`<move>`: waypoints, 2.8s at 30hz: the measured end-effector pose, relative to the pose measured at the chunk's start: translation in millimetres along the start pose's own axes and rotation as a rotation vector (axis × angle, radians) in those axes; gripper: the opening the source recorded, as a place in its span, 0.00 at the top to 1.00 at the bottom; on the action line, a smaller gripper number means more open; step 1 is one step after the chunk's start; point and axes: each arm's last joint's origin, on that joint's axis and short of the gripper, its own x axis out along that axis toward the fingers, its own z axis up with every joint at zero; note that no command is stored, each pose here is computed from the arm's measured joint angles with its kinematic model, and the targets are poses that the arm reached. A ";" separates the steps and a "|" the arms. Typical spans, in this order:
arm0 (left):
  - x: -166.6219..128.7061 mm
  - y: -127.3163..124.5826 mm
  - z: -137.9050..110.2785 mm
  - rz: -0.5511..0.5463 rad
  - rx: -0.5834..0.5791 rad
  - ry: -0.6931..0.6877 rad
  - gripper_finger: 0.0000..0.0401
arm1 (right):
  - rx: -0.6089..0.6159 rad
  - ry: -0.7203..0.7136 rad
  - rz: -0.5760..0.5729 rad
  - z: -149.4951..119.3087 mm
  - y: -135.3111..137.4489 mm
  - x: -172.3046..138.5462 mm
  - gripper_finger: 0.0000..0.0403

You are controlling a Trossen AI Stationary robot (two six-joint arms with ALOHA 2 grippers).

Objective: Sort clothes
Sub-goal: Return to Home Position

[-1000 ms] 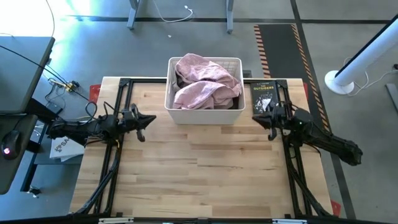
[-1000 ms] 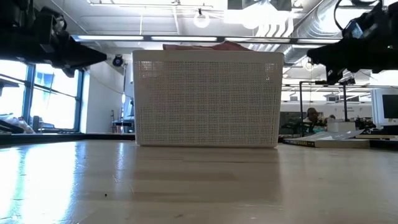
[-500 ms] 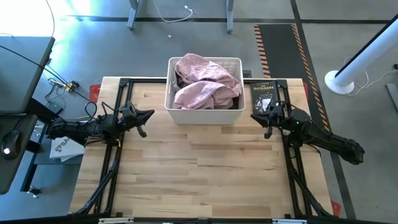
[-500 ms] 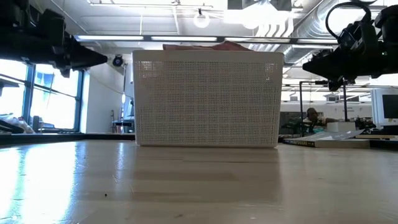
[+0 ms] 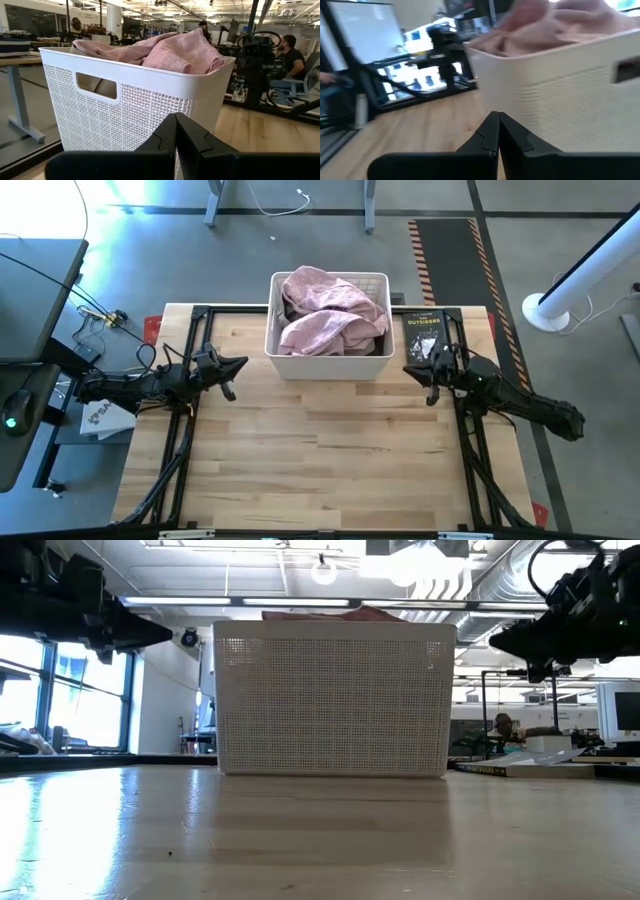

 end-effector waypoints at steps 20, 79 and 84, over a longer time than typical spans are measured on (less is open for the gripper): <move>-1.1 7.4 3.6 0.055 -0.016 -0.040 0.99 | 0.006 0.038 0.465 -4.2 43.4 -7.7 1.00; -3.6 -5.6 -6.6 -0.469 0.064 0.065 0.99 | 0.005 0.050 0.456 -5.2 42.9 -6.7 1.00; -4.2 -6.8 -6.7 -0.483 0.064 0.066 0.99 | -0.031 0.042 0.457 -5.2 42.9 -6.7 1.00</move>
